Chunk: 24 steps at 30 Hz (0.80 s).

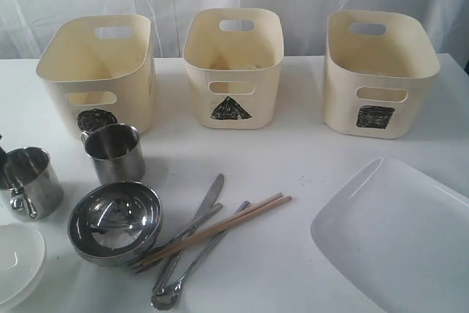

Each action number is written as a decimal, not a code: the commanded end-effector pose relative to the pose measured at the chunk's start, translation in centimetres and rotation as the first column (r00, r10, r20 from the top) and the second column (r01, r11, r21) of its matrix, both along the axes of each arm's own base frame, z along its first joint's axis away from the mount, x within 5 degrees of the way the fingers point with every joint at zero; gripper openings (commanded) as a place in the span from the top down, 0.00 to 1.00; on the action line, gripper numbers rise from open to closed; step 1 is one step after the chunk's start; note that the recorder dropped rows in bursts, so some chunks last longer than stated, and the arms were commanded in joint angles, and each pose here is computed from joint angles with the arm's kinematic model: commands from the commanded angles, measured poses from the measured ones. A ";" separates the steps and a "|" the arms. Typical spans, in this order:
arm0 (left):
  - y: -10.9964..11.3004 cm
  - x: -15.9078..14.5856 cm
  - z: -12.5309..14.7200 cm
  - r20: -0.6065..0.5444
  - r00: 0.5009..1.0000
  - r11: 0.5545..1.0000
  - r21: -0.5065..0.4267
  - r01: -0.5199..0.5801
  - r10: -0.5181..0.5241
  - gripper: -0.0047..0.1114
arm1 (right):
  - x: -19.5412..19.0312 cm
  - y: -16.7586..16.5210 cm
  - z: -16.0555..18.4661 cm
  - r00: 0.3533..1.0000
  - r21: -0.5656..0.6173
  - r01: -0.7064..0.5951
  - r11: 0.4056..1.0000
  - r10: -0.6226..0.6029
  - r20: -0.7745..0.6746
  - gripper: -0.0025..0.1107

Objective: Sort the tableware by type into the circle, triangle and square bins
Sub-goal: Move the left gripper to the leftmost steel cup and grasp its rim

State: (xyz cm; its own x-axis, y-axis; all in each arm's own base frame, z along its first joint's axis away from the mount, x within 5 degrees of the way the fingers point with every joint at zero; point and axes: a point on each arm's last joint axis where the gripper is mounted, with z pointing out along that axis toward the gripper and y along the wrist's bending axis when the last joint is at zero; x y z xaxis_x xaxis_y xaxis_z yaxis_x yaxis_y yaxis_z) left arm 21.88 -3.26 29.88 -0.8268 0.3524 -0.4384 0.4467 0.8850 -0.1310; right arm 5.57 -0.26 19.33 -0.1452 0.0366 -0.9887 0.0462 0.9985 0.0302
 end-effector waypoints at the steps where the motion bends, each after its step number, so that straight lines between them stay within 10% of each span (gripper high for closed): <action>1: 1.9 0.3 0.0 0.036 0.997 0.975 0.212 -0.074 0.068 0.96 | 0.0 0.0 -0.1 1.000 -0.001 -0.004 1.000 0.004 0.004 0.98; 8: 2.8 1.0 -0.2 0.066 0.963 0.937 0.223 -0.270 0.262 0.95 | 0.0 0.0 -0.1 1.000 -0.001 -0.004 1.000 0.004 0.004 0.98; 18: 2.7 5.0 -2.7 0.145 0.937 0.924 0.177 -0.339 0.317 0.43 | 0.0 0.0 -0.1 1.000 -0.001 -0.004 1.000 0.004 0.004 0.98; 24: 2.7 5.8 -4.5 0.061 0.928 0.910 0.182 -0.373 0.369 0.34 | 0.0 0.0 -0.1 1.000 -0.001 -0.004 1.000 0.004 0.004 0.98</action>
State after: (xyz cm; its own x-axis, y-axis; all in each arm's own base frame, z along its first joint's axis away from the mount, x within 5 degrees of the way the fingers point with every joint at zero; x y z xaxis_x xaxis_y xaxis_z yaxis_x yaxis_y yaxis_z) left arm 27.52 -0.40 25.72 -0.8912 0.1345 -0.4331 0.1108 0.9906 0.0796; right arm 5.57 -0.26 19.33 -0.1452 0.0366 -0.9887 0.0462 0.9985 0.0302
